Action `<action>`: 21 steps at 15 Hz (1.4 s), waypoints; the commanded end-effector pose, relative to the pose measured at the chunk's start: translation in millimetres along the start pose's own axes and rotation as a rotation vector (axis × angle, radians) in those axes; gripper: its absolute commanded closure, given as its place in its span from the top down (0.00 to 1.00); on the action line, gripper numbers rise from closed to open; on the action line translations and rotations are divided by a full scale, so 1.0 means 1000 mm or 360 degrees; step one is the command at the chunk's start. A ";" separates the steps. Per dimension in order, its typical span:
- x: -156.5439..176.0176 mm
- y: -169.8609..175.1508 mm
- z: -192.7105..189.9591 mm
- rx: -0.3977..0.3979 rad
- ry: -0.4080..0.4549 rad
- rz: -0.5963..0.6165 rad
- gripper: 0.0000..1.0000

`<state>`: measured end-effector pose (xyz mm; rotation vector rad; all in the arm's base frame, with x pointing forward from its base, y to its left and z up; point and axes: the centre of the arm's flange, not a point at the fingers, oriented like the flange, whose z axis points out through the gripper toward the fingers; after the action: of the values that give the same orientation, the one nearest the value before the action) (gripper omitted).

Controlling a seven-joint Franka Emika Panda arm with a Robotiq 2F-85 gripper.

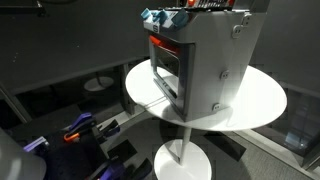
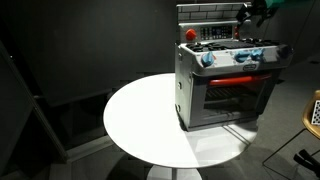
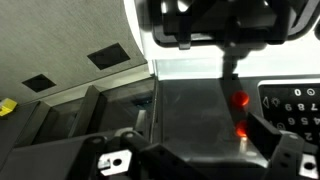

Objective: Press the top right orange button on the stove

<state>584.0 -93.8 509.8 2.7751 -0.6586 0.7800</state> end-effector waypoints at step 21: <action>-0.025 0.022 -0.048 -0.0026 -0.0487 0.0014 1.00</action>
<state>556.1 -91.9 524.2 2.8708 -0.7510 0.4272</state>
